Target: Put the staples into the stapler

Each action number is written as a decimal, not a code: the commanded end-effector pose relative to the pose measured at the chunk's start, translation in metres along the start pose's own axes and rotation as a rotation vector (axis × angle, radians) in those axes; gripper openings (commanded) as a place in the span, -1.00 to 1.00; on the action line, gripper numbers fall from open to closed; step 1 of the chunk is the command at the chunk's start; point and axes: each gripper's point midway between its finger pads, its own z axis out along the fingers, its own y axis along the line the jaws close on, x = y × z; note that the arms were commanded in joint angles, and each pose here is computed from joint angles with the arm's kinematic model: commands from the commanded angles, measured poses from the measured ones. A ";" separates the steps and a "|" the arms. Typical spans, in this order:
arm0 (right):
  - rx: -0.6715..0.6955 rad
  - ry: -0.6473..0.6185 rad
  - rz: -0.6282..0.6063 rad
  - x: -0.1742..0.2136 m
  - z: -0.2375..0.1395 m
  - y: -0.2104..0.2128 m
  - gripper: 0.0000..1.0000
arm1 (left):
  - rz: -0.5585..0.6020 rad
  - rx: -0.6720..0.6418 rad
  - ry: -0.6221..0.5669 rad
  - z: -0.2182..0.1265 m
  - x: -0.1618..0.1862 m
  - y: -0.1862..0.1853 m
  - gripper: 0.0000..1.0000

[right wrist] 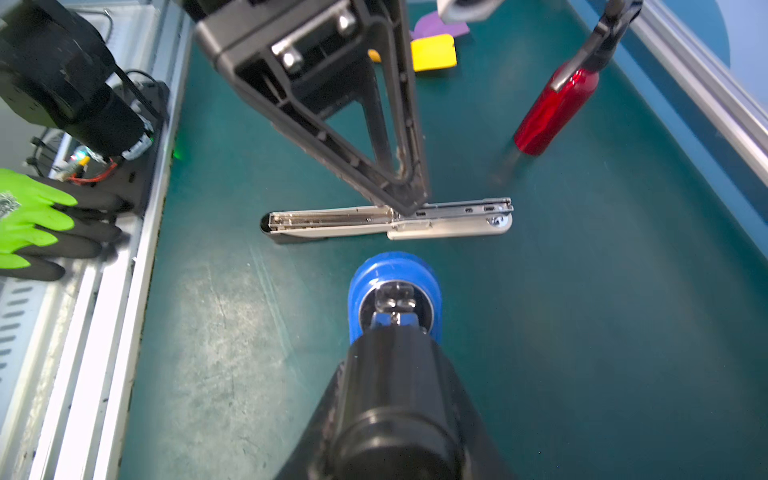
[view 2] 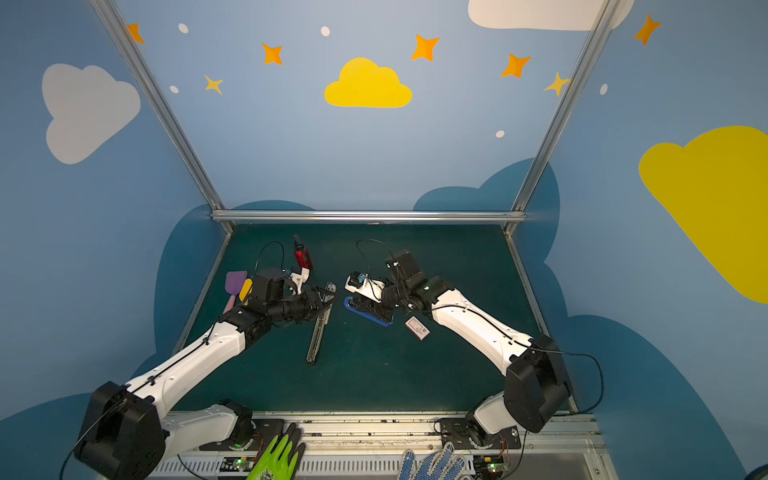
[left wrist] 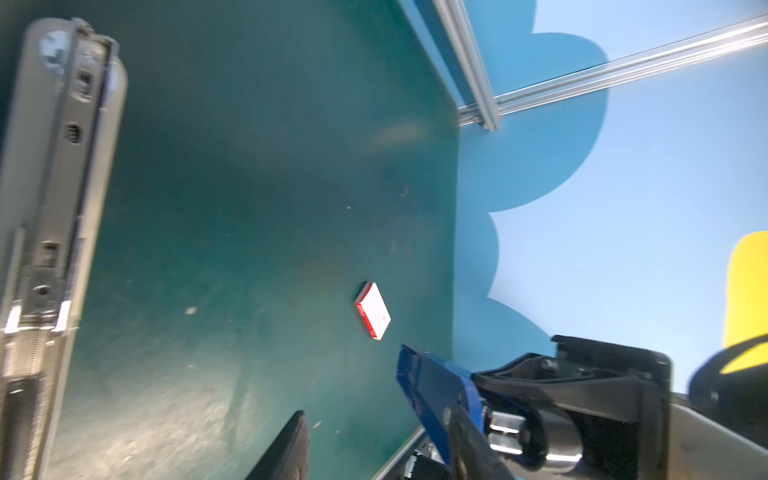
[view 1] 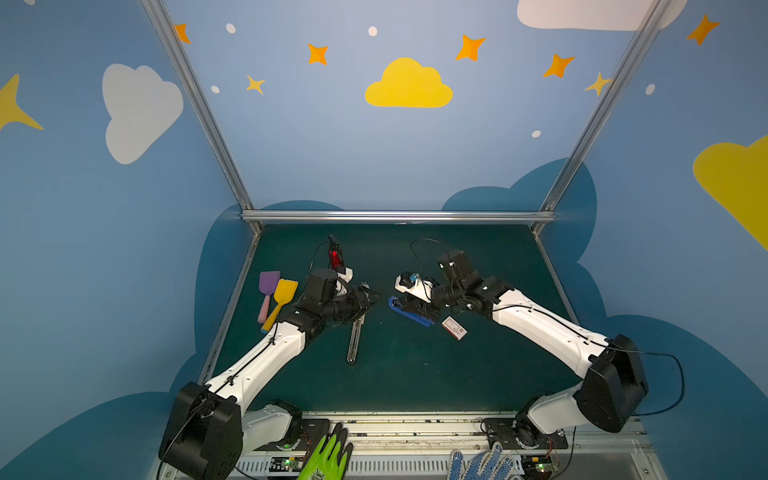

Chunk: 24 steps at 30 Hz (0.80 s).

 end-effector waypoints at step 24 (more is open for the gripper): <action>0.044 -0.196 -0.126 -0.066 -0.027 0.010 -1.00 | 0.063 0.059 0.088 0.022 0.024 -0.024 -0.55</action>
